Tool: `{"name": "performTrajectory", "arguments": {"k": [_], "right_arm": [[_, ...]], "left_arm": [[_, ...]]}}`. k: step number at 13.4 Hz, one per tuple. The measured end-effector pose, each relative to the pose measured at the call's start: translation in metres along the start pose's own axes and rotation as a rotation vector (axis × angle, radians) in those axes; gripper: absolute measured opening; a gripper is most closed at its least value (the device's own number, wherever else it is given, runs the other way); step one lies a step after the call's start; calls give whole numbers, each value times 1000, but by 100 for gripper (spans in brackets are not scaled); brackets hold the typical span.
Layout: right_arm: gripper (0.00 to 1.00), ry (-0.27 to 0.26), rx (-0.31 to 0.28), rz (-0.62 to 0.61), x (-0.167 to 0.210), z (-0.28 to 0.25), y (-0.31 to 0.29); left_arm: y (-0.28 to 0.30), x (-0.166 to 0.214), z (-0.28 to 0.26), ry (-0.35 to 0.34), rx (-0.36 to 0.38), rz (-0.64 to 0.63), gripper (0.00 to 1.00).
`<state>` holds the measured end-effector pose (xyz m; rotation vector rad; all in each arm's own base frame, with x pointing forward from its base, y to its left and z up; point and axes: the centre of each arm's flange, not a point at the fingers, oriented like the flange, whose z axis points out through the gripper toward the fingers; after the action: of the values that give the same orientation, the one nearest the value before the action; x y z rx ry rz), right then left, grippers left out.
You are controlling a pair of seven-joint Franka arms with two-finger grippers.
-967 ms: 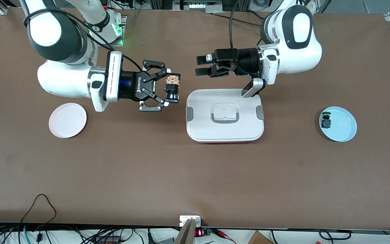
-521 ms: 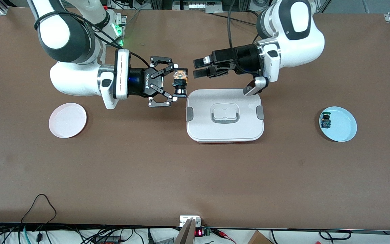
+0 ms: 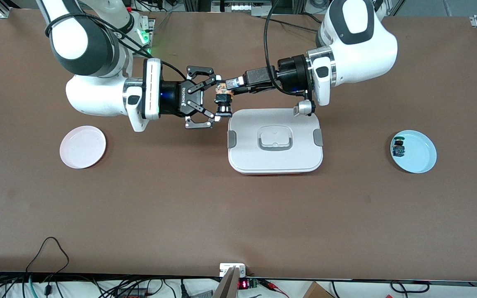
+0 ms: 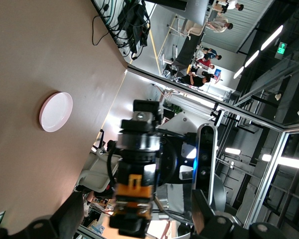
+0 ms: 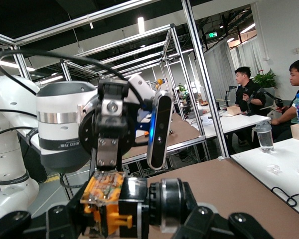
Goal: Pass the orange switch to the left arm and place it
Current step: 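Grasp the orange switch with the left gripper from the right gripper, then carry the switch to the blue plate while the right gripper withdraws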
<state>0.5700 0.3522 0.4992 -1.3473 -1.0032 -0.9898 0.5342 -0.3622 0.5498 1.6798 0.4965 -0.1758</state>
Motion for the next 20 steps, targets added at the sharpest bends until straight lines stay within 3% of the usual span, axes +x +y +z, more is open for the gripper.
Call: {"name": "performTrajectory", "arguments": {"k": [6,11,19,20], "right_arm": [[72,-5,8,3,-3,5,-4],[72,2,5,13,0,6,-6],[73,4,-1,17,0,7,-6],[76,4,-3,12,0,8,-7]], "left_arm": [[2,7,5,-5,32,-96,89],[-3,12,6,-4,39,-95,37],[-3,13,5,-4,40,-93,37],[-2,15,3,0,38,-96,37]]}}
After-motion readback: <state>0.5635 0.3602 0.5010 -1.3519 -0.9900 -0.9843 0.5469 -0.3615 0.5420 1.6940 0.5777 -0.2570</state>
